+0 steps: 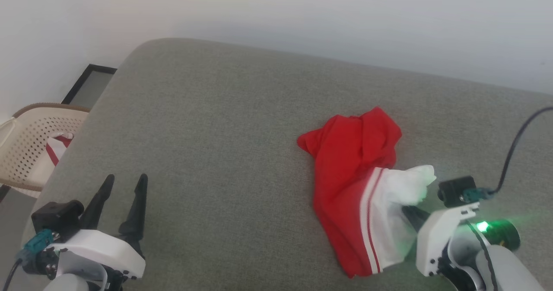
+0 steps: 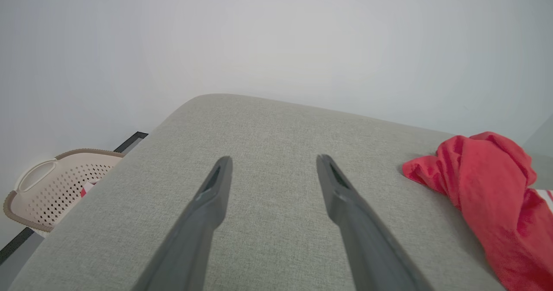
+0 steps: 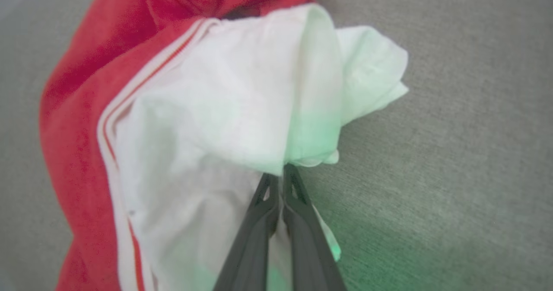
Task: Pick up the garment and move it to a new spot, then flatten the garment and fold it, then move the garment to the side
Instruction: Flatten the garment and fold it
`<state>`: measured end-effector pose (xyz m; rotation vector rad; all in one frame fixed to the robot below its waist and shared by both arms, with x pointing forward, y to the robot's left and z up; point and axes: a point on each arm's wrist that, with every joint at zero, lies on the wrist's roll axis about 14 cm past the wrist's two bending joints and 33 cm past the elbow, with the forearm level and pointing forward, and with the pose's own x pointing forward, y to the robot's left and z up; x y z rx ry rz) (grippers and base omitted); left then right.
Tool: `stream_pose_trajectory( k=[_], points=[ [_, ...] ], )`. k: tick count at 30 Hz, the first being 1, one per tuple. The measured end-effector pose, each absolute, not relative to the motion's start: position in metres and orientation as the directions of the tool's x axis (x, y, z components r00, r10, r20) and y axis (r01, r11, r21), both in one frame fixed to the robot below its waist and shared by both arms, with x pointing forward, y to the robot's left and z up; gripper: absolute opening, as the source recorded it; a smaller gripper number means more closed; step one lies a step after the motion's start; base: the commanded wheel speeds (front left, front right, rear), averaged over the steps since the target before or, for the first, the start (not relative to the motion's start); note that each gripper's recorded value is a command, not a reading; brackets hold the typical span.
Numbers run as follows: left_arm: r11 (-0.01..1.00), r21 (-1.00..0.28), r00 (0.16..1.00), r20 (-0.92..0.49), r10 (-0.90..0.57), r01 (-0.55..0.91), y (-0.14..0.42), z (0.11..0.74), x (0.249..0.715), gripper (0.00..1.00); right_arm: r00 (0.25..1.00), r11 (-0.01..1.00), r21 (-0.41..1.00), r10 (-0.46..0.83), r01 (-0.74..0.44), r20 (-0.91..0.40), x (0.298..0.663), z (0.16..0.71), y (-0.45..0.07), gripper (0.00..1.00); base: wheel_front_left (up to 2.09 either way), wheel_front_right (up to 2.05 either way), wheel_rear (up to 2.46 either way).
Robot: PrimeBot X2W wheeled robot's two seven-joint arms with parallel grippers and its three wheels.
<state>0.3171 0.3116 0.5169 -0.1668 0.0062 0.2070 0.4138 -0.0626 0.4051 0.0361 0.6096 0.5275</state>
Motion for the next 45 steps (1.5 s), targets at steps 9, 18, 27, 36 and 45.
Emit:
stream_pose_trajectory(
  k=[9,18,27,36,45],
  points=[
    [0.966,-0.169,0.981,-0.021,0.193,-0.193,0.309,0.517,0.319,1.00,0.659,0.773,0.203,0.623,-0.601,-0.421,0.402,0.457,-0.010,0.00,0.00,0.00,0.00],
    [0.964,-0.174,0.980,-0.022,0.198,-0.199,0.311,0.516,0.315,1.00,0.596,0.699,0.217,0.701,-0.681,-0.391,0.382,0.473,0.025,0.00,0.00,0.00,0.00],
    [0.966,-0.171,0.981,-0.014,0.195,-0.195,0.313,0.519,0.312,1.00,0.657,0.733,0.165,0.669,-0.660,-0.348,0.393,0.497,0.007,0.00,0.00,0.00,0.00],
    [0.968,-0.172,0.984,-0.018,0.180,-0.180,0.309,0.517,0.311,1.00,0.797,0.872,0.057,0.469,-0.486,-0.380,0.427,0.506,-0.081,0.00,0.00,0.00,0.00],
    [0.970,-0.174,0.985,-0.033,0.168,-0.171,0.304,0.512,0.317,1.00,0.844,0.956,-0.006,0.256,-0.293,-0.471,0.445,0.485,-0.170,0.00,0.00,0.00,0.00]
  ],
)
